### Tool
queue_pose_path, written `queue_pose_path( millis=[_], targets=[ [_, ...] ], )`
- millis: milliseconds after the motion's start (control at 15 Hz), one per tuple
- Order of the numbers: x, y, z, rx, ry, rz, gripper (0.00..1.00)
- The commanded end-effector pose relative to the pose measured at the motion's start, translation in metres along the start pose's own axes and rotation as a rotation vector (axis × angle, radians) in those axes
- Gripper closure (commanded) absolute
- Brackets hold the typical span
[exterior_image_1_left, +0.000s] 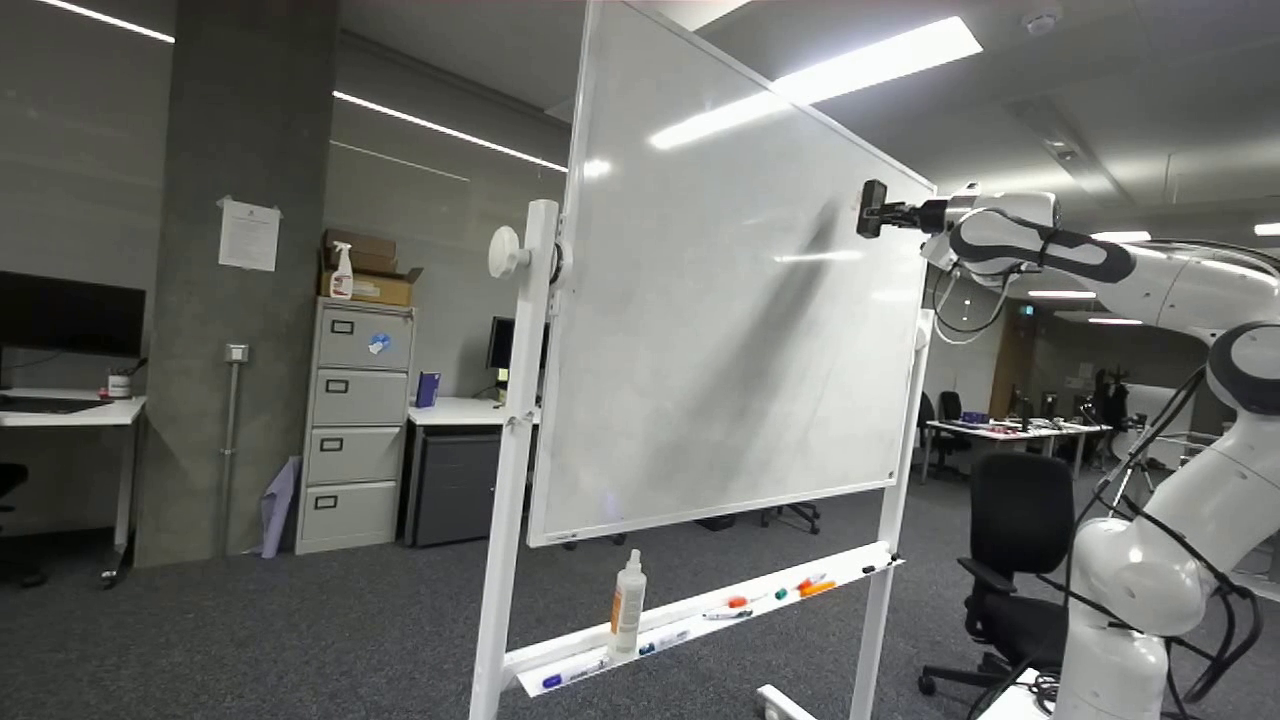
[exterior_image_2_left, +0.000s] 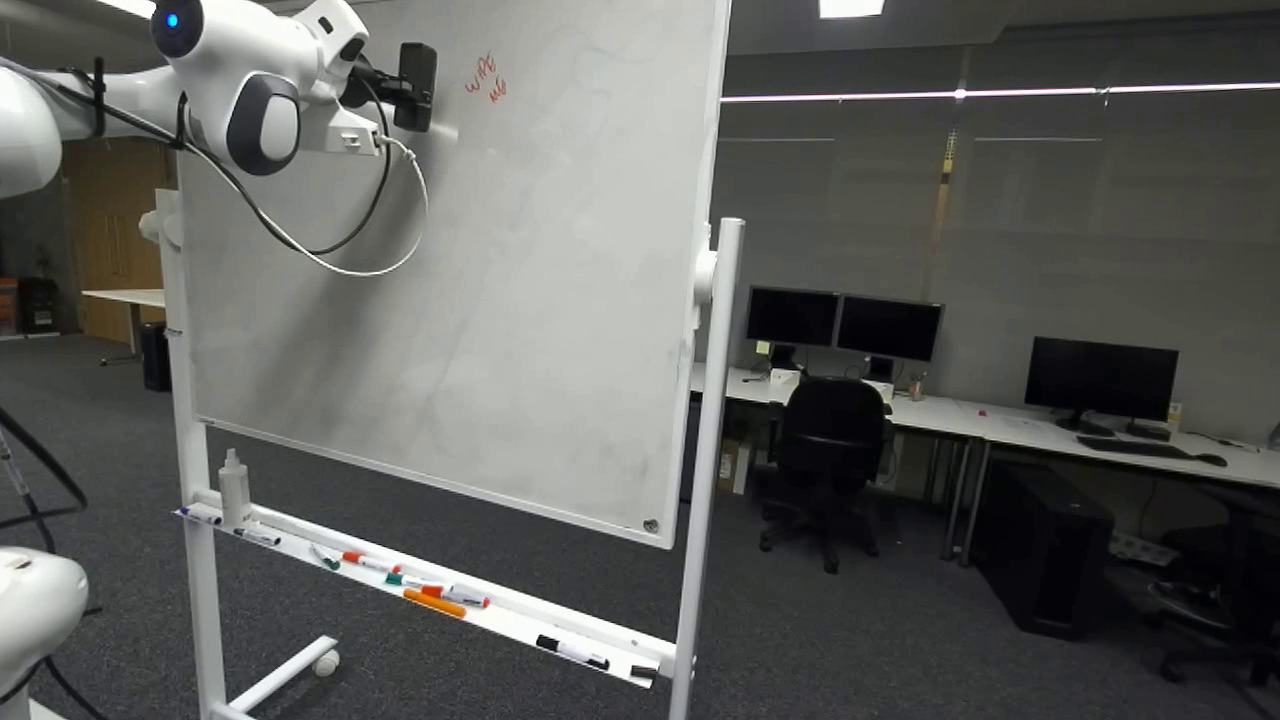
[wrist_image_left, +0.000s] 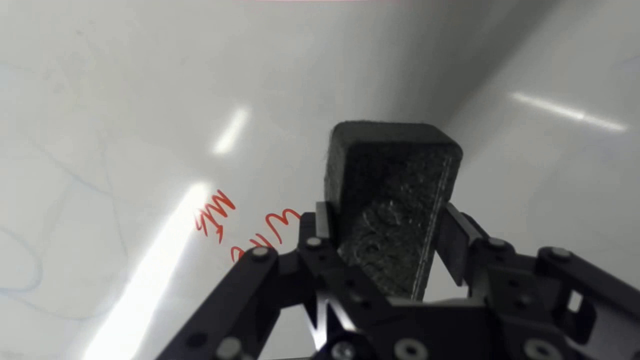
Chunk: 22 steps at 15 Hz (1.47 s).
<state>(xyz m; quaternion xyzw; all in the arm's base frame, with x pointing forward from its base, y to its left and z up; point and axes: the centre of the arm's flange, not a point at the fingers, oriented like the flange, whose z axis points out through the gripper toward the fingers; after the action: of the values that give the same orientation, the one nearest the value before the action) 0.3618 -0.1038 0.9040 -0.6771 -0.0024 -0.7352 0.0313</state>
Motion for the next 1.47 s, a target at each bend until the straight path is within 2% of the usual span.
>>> queue_pose_path(
  millis=[0,1400],
  targets=[
    [-0.0009,0.0002,-0.0004,-0.002,-0.002,0.0,0.44],
    [-0.0052,-0.0013,0.0017,0.001,-0.011,0.0,0.44]
  ],
)
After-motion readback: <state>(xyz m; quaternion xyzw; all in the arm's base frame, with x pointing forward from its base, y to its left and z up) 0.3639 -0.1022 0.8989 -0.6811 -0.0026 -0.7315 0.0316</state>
